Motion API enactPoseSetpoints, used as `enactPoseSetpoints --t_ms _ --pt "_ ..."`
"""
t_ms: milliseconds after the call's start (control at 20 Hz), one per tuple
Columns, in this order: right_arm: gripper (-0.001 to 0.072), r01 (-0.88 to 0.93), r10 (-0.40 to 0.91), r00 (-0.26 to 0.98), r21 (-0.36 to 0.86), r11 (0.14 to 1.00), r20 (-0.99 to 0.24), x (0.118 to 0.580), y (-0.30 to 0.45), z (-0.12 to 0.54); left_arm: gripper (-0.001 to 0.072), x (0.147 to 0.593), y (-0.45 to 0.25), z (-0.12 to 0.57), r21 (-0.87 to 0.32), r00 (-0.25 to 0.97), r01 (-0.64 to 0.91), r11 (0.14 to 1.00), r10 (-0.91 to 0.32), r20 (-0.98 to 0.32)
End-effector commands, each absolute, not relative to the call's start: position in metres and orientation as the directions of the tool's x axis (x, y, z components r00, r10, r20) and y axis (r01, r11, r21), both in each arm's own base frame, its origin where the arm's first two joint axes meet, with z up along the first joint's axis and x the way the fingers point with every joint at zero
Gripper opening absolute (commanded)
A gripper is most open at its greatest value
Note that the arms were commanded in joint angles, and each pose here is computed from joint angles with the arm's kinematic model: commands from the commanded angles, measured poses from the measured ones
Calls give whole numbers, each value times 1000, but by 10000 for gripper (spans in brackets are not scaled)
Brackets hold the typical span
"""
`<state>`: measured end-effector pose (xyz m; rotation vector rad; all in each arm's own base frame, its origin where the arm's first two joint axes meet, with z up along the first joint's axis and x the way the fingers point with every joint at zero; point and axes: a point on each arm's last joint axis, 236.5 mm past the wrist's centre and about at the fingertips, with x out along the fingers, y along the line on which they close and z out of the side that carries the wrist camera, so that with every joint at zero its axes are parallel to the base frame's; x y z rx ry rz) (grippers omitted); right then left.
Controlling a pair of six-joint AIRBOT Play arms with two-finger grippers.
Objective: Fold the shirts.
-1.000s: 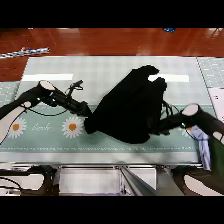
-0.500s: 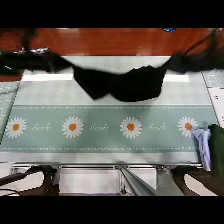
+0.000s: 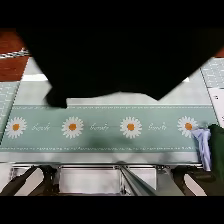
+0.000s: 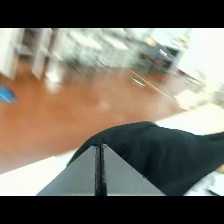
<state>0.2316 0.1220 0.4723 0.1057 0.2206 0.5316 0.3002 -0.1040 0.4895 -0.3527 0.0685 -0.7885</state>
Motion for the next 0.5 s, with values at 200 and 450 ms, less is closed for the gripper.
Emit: enactPoseSetpoints --t_ms 200,450 --pt "22 -432 447 850 117 894 -277 151 105 450 14 193 -123 510 -23 872 489 872 -488 48" --pt "22 -320 378 722 205 925 -579 194 90 346 14 215 -131 402 -245 770 558 793 -605 -202"
